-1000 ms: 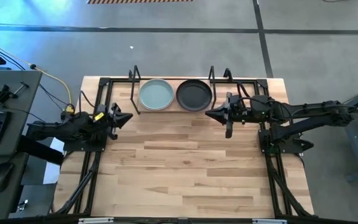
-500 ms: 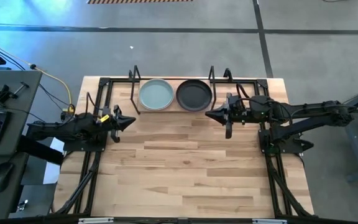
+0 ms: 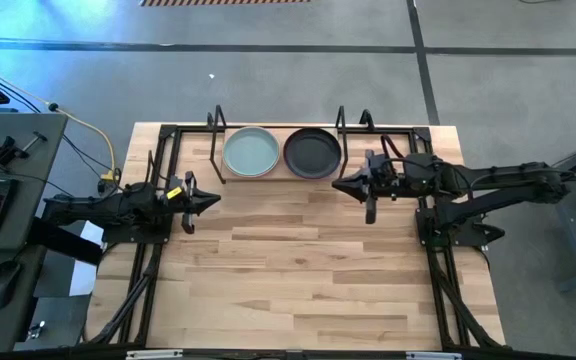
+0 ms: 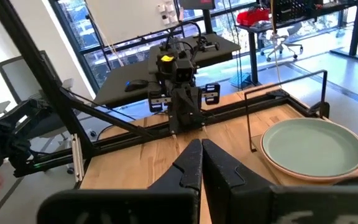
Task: Place and stack plates onto a shelf
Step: Return to Home Position
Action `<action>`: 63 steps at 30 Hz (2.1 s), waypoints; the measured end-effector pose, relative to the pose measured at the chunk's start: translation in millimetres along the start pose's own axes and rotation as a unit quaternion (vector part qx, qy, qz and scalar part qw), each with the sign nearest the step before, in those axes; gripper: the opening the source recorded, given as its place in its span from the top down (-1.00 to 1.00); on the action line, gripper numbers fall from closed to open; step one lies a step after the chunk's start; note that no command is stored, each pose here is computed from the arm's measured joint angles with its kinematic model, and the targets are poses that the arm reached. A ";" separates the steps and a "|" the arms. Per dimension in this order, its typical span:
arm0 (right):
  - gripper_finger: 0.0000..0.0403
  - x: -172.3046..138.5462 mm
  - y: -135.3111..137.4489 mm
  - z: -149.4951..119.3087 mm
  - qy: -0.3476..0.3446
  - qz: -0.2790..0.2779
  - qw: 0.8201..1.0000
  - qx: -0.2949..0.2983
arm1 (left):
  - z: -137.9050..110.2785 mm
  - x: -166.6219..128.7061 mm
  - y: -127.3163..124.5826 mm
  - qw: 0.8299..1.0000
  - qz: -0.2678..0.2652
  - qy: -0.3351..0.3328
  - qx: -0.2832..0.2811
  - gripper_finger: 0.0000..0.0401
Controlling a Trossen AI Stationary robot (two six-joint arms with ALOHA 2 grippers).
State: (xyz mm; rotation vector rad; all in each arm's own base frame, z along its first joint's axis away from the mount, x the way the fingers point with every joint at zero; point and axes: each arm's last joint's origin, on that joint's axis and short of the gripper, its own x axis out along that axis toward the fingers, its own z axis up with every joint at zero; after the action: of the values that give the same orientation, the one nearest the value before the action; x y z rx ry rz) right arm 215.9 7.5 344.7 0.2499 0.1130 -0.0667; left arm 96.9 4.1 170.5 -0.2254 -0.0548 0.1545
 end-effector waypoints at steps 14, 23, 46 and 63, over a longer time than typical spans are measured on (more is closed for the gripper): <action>1.00 -44.7 -5.4 -3.3 0.062 -0.013 0.997 -0.036 | 0.0 0.0 0.0 1.000 0.000 0.000 0.003 1.00; 1.00 -62.9 4.5 -11.6 0.100 0.032 0.993 -0.059 | 0.0 0.1 0.0 1.000 0.000 0.000 0.003 1.00; 1.00 -127.0 -37.4 -104.6 -0.124 0.019 0.992 0.003 | 0.1 0.0 0.0 1.000 0.000 -0.001 0.003 1.00; 1.00 -103.6 -45.0 -150.4 -0.157 0.038 0.987 0.009 | 0.1 0.1 0.0 1.000 0.000 -0.001 0.003 1.00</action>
State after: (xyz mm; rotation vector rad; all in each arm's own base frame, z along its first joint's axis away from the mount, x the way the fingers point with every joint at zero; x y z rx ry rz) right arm 94.0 7.0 201.3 0.2584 -0.2099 -0.0303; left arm 97.0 4.1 170.6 -0.2189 -0.0553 0.1548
